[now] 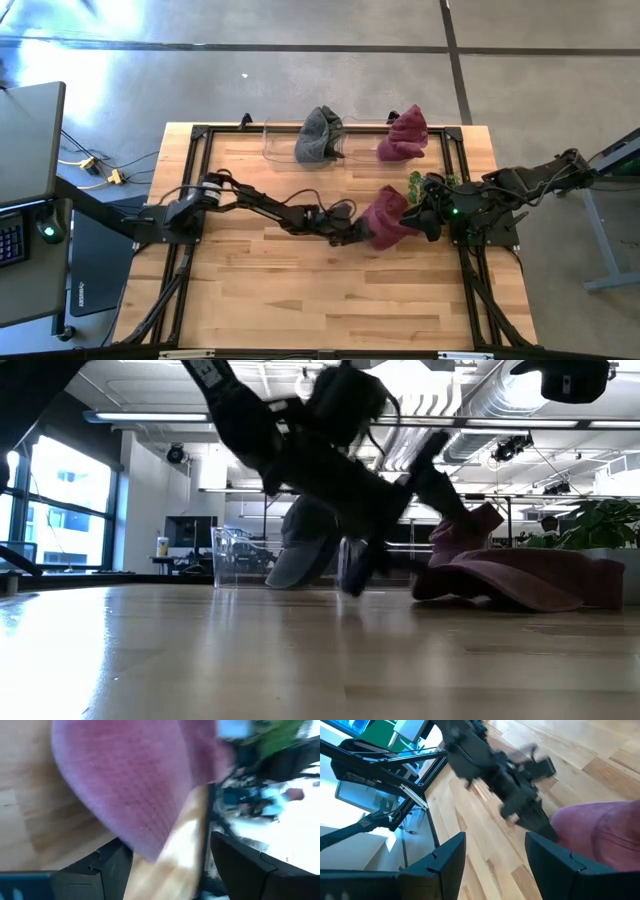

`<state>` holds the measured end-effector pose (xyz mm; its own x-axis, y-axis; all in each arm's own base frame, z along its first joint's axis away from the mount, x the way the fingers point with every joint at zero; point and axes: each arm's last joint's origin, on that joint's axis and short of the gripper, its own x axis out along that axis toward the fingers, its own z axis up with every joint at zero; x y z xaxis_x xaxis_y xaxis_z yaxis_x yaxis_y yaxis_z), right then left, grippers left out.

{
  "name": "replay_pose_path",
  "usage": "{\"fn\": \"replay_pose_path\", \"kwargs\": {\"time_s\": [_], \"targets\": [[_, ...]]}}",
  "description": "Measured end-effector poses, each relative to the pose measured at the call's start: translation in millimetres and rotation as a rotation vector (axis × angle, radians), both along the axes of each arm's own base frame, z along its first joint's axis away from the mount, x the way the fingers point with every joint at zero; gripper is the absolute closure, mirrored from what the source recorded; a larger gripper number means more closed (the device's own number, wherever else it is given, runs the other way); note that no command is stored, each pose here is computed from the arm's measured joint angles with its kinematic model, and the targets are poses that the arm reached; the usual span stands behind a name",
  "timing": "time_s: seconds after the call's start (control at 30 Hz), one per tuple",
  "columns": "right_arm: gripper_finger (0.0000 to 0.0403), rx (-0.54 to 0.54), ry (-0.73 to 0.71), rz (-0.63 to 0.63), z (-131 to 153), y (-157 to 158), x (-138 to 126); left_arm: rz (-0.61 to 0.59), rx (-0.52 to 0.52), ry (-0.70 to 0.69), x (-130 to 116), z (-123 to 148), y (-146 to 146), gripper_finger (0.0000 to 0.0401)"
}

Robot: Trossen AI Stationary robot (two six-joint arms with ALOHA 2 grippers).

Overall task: Pick & Place hat
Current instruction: Put the red cap into the right transparent bin

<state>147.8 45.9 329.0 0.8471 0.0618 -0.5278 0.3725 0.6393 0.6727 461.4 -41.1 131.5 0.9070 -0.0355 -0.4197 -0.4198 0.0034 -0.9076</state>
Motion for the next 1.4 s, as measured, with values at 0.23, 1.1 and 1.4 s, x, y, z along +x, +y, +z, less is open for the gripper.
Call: {"fn": "replay_pose_path", "kwargs": {"time_s": [0.23,1.1,1.4], "targets": [[0.0203,0.013,-0.001,-0.005,0.2,0.5,-0.1,-0.055,0.130,-0.014,18.3,13.5,2.4,0.0166],[0.0204,0.040,-0.010,0.005,0.8,9.6,-3.1,-0.100,0.387,-0.055,17.4,53.2,21.2,0.0395],[0.0203,0.010,-0.017,-0.002,0.9,8.9,-3.0,-0.278,0.701,0.233,-52.1,140.9,19.5,0.0399]]}}
